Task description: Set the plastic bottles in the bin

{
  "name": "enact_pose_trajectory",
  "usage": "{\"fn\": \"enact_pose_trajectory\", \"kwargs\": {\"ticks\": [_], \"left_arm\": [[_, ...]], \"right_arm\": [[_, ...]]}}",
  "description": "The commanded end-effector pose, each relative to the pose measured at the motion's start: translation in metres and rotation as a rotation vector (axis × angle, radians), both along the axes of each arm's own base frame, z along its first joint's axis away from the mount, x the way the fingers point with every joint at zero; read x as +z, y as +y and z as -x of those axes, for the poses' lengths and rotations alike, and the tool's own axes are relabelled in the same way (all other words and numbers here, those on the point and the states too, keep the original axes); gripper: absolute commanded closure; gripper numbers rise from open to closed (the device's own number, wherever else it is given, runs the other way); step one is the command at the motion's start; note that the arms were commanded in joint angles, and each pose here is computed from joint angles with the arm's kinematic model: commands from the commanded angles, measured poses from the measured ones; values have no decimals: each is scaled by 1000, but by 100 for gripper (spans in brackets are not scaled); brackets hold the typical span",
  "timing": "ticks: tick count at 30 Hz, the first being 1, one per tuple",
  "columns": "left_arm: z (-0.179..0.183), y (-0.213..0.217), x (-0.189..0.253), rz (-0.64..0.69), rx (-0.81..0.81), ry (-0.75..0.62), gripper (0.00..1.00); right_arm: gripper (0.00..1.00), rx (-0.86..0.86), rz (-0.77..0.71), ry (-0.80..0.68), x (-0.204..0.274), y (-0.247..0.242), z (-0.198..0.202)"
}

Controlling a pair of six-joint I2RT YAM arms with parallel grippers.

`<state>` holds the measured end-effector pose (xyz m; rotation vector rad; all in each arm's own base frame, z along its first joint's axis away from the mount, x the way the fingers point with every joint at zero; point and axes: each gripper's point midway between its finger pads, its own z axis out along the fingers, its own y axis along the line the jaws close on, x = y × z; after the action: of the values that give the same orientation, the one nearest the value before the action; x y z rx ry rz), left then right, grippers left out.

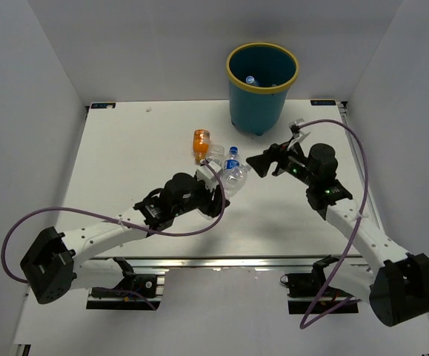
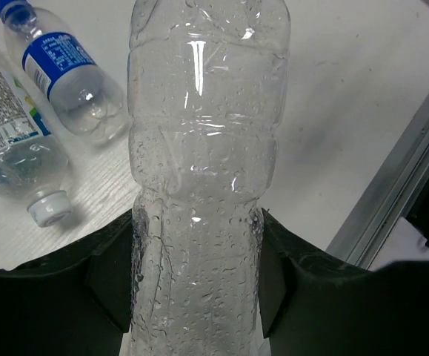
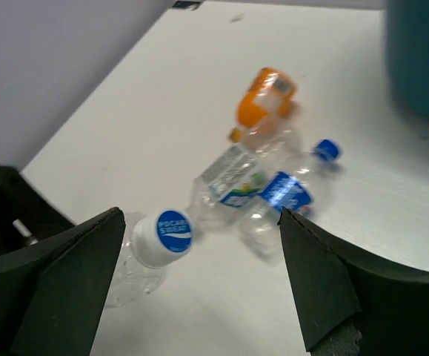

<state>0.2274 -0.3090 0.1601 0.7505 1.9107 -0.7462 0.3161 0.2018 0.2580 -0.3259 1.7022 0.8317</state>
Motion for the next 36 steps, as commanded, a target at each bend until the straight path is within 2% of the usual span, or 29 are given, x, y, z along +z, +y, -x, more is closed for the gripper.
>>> {"fn": "enact_pose_trajectory", "kwargs": {"ticks": [1,6,8,11,14,15,18,19,20,22,23,26,28,29,30,31,34,35,36], "left_arm": [[-3,-4,17,40,13,-25,54],[-2,-5,30,87,9,-52,54],[-6,-3,32,89,33,-60,54],[-17,1,42,96,98,-79,54],[-15,-3,51,128,76,-97,51],[-15,-3,51,128,74,-100,39],[-14,-2,49,114,69,-96,22],[-14,-2,48,107,67,-98,17],[-15,-2,47,99,71,-94,16],[-16,1,41,82,82,-89,7],[-16,3,42,79,93,-93,2],[-23,15,40,58,168,-93,2],[-37,36,47,54,319,-108,2],[-43,47,51,52,386,-119,2],[-51,68,60,58,507,-153,2],[-53,80,59,67,571,-154,2],[-64,118,73,140,751,-172,2],[-67,128,74,157,796,-166,2],[-72,149,66,148,864,-138,2]], "right_arm": [[11,282,-108,-26,19,37,27],[11,350,-142,46,9,49,25],[12,412,-172,99,5,56,31],[13,403,-169,158,-3,59,23],[31,381,-181,190,-10,59,17],[50,382,-191,192,-10,60,17],[78,405,-228,146,4,63,17],[82,405,-232,134,7,63,16],[85,405,-235,112,11,63,15],[99,377,-240,89,18,62,8],[100,365,-239,82,20,61,6],[100,280,-198,55,31,56,-13],[100,194,-145,-36,50,47,-32],[100,158,-140,-107,81,44,-42],[100,112,-124,-124,91,39,-50],[100,22,-130,-204,127,28,-65],[100,-124,-109,-271,164,10,-93],[100,-168,-126,-337,199,3,-97],[100,-211,-126,-361,210,-3,-105]]}}
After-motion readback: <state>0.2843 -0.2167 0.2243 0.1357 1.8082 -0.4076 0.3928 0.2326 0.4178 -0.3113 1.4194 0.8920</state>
